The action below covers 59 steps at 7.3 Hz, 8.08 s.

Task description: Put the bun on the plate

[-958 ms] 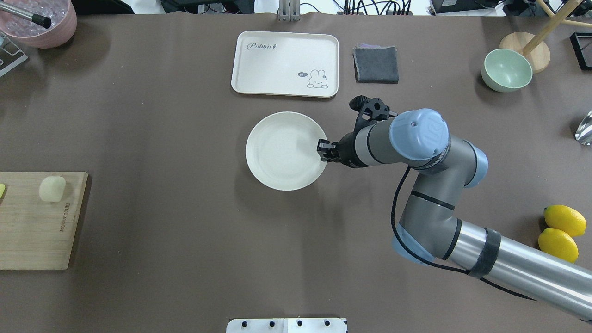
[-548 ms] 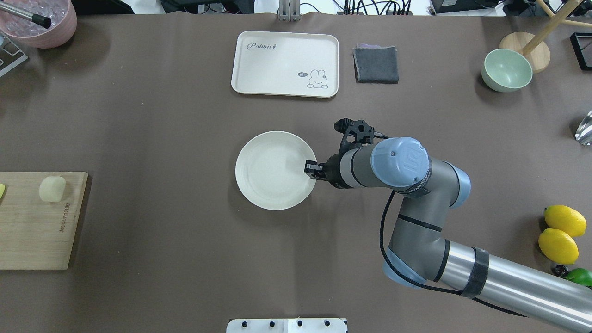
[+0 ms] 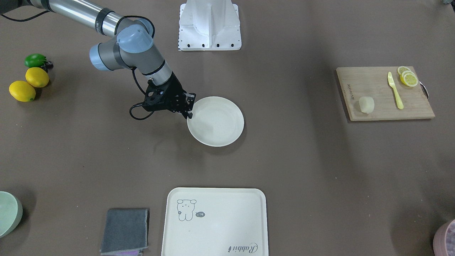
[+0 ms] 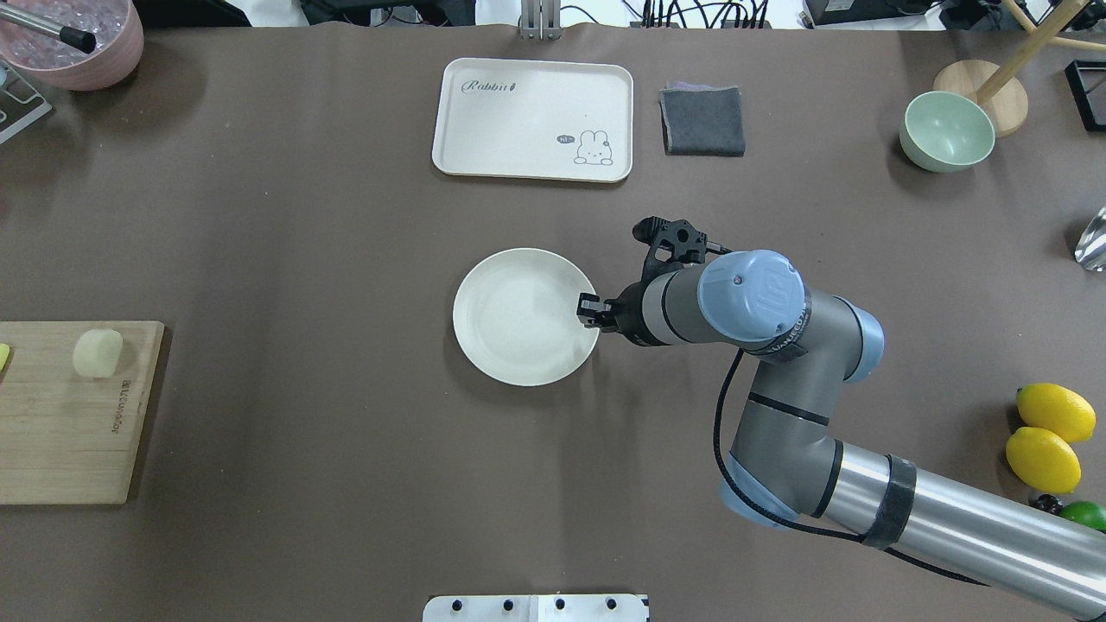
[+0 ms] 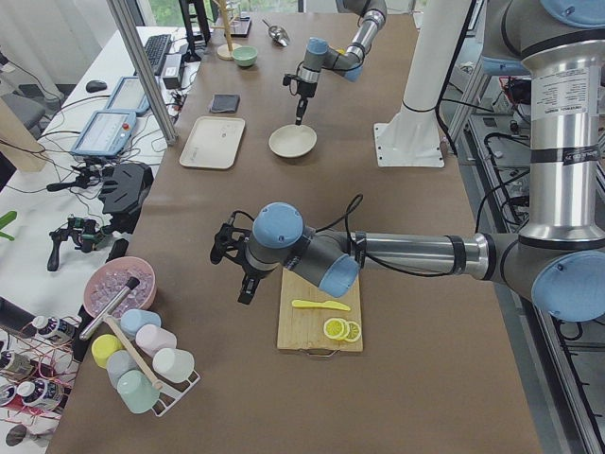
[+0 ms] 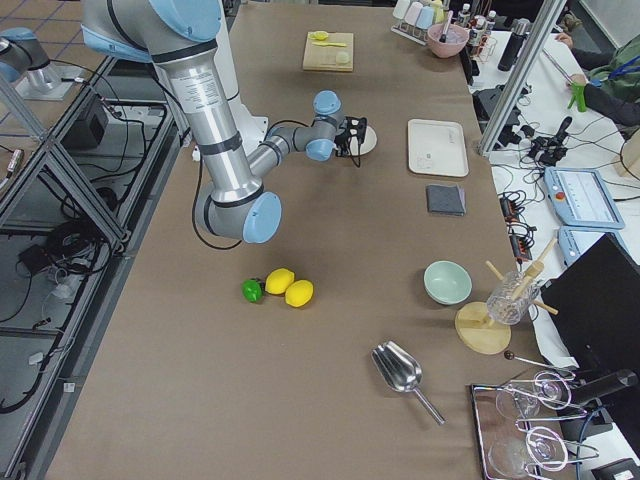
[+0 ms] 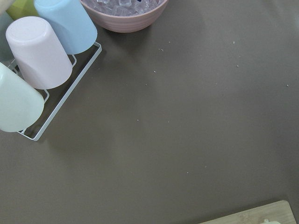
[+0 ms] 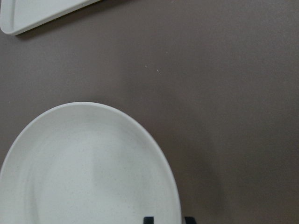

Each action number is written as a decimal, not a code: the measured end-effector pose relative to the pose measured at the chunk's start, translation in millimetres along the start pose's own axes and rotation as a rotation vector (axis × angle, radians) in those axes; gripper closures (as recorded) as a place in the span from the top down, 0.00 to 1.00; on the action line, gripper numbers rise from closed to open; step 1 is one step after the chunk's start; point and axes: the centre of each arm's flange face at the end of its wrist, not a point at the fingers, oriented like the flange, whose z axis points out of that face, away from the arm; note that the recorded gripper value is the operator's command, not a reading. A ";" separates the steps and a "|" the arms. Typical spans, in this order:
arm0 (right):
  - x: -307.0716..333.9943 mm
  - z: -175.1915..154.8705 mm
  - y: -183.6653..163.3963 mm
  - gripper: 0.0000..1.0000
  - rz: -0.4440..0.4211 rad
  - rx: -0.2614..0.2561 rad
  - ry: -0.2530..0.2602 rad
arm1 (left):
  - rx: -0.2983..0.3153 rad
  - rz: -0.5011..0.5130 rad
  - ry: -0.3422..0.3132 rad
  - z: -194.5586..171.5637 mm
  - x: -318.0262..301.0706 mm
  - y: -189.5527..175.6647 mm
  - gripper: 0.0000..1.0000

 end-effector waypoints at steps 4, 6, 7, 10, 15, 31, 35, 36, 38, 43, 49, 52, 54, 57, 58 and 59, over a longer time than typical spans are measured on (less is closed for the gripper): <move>-7.6 -43.5 -27.1 1.00 0.022 -0.043 -0.009 | 0.005 -0.117 0.095 56.8 70.8 22.8 0.98; 16.8 -64.9 -43.6 1.00 0.021 -0.040 0.009 | 0.018 -0.139 0.084 95.0 103.8 54.8 0.98; 38.7 -77.2 -46.7 1.00 -0.007 -0.037 0.021 | 0.032 -0.136 0.057 111.2 118.5 67.9 0.98; 58.1 -93.5 -48.4 1.00 -0.048 -0.043 0.023 | 0.059 -0.103 -0.018 133.8 143.9 98.3 0.98; 58.5 -98.8 -50.1 1.00 -0.049 -0.031 0.017 | 0.051 -0.074 -0.063 176.9 185.0 137.0 0.83; 50.4 -105.0 -49.5 1.00 -0.046 -0.023 -0.003 | 0.022 -0.053 -0.053 172.3 187.1 147.0 0.43; 49.5 -109.4 -47.9 1.00 -0.037 -0.023 -0.010 | 0.013 -0.075 -0.045 158.9 255.1 88.3 0.43; 50.3 -109.3 -47.9 1.00 -0.033 -0.023 -0.008 | 0.007 -0.090 -0.064 152.1 300.0 55.5 0.44; 53.3 -108.7 -48.4 1.00 -0.030 -0.022 -0.003 | 0.011 -0.161 -0.082 145.6 392.0 4.6 0.44; 70.4 -115.5 -63.1 1.00 -0.017 -0.025 0.015 | 0.013 -0.301 -0.029 188.4 643.2 38.2 0.44; 190.1 -161.8 -103.7 1.00 -0.077 -0.084 0.109 | 0.043 -0.326 -0.030 252.5 723.8 40.2 0.44; 193.4 -162.8 -104.0 1.00 -0.073 -0.084 0.112 | 0.049 -0.303 -0.051 266.1 732.4 34.5 0.47; 190.8 -161.5 -104.3 1.00 -0.072 -0.085 0.111 | 0.063 -0.267 -0.078 275.7 727.3 32.1 0.98; 185.4 -159.9 -105.3 1.00 -0.076 -0.086 0.106 | 0.084 -0.250 -0.076 273.5 720.9 20.5 0.98; 184.9 -161.0 -106.7 1.00 -0.075 -0.085 0.106 | 0.087 -0.242 -0.062 262.3 712.6 3.6 0.98; 187.4 -164.4 -109.7 1.00 -0.071 -0.090 0.104 | 0.088 -0.184 -0.057 246.5 686.3 -18.0 0.98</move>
